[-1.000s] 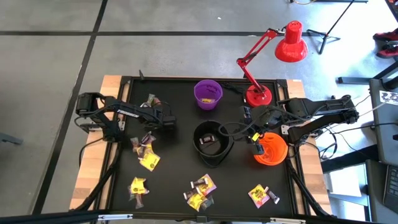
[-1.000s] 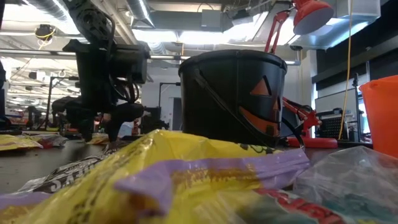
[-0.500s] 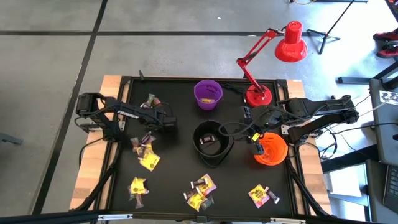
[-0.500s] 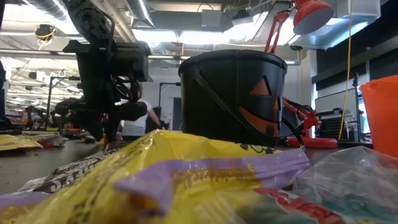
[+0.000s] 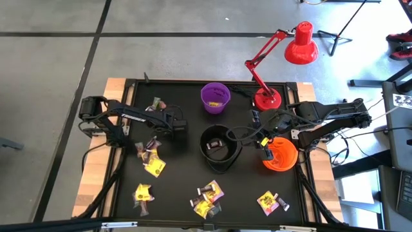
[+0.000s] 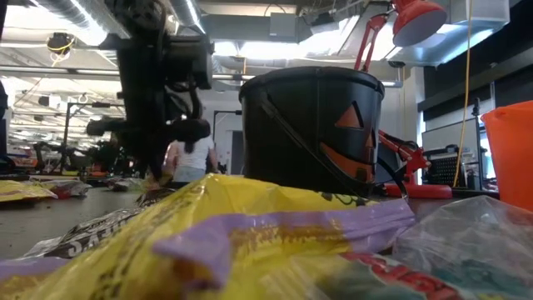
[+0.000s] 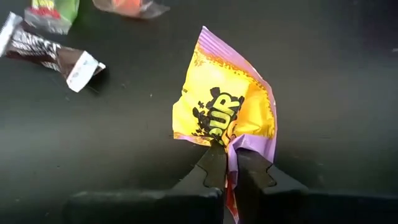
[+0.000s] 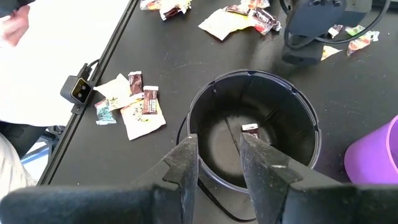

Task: Sort candy
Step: Put the yellow candy into the purple bucket

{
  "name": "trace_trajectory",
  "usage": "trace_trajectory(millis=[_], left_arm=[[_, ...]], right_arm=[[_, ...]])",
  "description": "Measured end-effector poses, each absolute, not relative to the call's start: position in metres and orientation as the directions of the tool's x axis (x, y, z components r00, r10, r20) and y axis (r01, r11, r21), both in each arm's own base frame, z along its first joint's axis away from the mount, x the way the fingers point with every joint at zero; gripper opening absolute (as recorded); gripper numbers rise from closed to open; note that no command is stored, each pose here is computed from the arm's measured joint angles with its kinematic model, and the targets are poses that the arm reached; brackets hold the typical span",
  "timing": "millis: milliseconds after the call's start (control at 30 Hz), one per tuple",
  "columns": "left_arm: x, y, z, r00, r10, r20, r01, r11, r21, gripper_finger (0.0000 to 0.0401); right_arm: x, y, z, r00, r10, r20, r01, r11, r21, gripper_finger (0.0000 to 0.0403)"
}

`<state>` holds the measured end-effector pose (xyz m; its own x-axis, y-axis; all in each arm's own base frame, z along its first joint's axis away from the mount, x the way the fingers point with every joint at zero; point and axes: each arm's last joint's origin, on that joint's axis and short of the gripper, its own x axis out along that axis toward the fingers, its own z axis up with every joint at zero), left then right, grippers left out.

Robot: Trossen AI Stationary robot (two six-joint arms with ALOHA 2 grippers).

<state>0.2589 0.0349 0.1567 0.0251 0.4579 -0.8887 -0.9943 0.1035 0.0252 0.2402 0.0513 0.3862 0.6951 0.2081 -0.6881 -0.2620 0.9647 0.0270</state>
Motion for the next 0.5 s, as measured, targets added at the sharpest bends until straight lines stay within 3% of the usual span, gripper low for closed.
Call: trace_trajectory(millis=[200,500], left_arm=[[0.272,0.037,0.185,0.031,0.480,-0.877,-0.992,0.122,0.032,0.0001],[0.295,0.042,0.225,0.136,0.596,-0.791,-0.977,0.214,-0.007,0.0000]], right_arm=[[0.240,0.051,0.386,0.695,0.208,-0.688,-0.262,0.965,0.027,0.0117],[0.240,0.051,0.386,0.695,0.208,-0.688,-0.262,0.965,0.027,0.0117]])
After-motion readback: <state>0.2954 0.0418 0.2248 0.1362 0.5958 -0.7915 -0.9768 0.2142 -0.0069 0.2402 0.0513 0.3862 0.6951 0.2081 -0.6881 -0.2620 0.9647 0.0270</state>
